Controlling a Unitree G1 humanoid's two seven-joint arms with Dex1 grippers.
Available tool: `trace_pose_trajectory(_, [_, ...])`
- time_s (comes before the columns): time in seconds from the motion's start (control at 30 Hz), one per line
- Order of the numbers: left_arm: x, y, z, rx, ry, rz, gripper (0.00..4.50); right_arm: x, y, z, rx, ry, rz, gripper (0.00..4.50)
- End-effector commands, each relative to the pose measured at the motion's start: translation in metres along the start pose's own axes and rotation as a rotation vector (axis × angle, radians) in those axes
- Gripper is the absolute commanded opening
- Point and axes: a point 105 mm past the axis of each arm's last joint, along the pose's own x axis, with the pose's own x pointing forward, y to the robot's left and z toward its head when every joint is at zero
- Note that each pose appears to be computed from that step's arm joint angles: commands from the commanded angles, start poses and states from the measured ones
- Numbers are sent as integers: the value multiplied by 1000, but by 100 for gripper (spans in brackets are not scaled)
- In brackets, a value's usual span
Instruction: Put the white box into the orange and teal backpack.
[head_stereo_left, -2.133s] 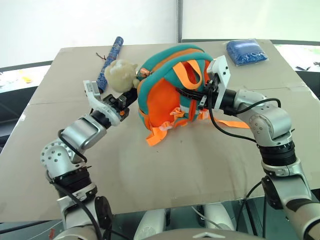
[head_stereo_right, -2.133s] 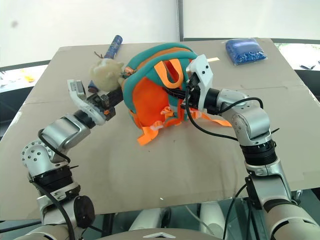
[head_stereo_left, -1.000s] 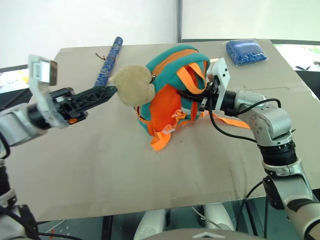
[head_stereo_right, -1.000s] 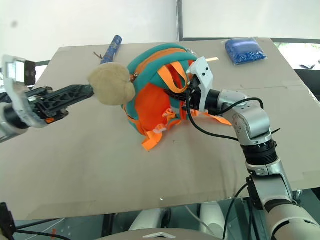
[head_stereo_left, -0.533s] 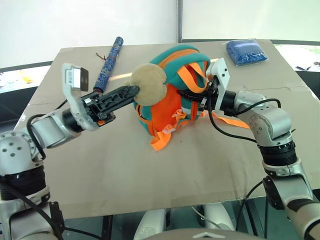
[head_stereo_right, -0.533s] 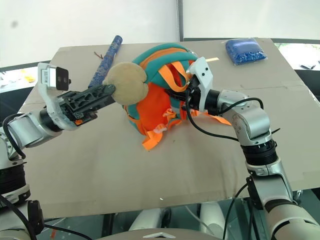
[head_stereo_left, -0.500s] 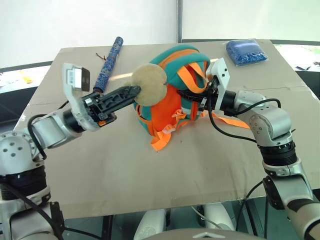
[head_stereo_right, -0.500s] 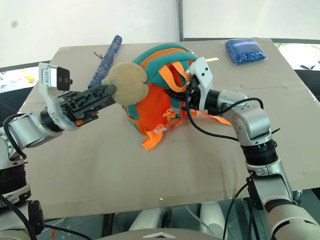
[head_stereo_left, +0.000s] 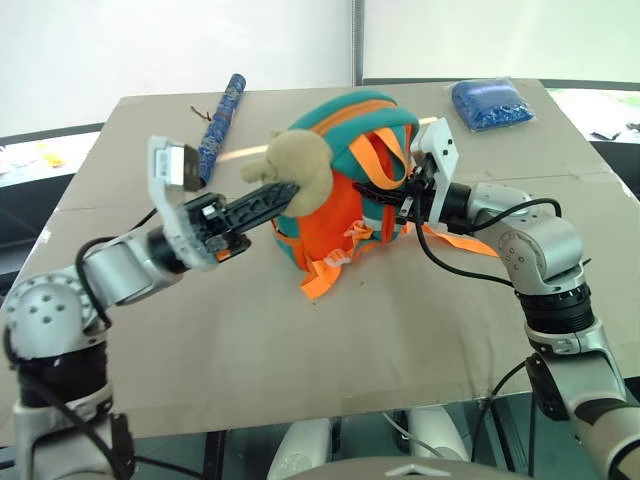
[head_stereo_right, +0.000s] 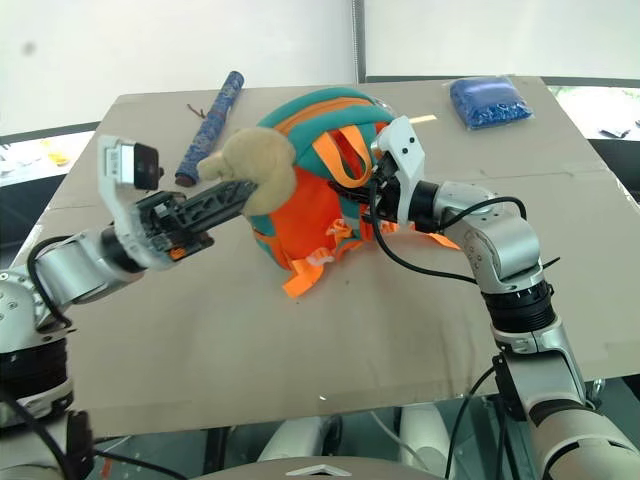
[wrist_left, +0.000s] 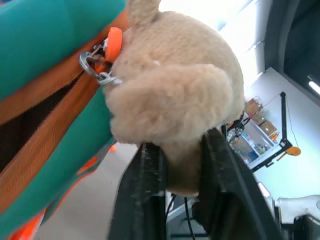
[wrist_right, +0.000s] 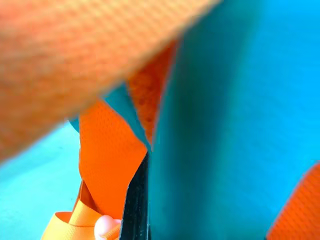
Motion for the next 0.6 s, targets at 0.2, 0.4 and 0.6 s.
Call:
trace_pose_trajectory(0.2, [-50, 44, -28, 84, 191, 311, 2, -1, -45, 8, -13, 10, -238, 0])
trace_pose_trajectory(0.4, [-80, 64, -54, 91, 293, 401, 2, -9, -79, 14, -11, -2, -400, 0])
trace_pose_trajectory(0.6, [-94, 82, -57, 79, 232, 472, 2, -21, -102, 20, -21, -13, -506, 0])
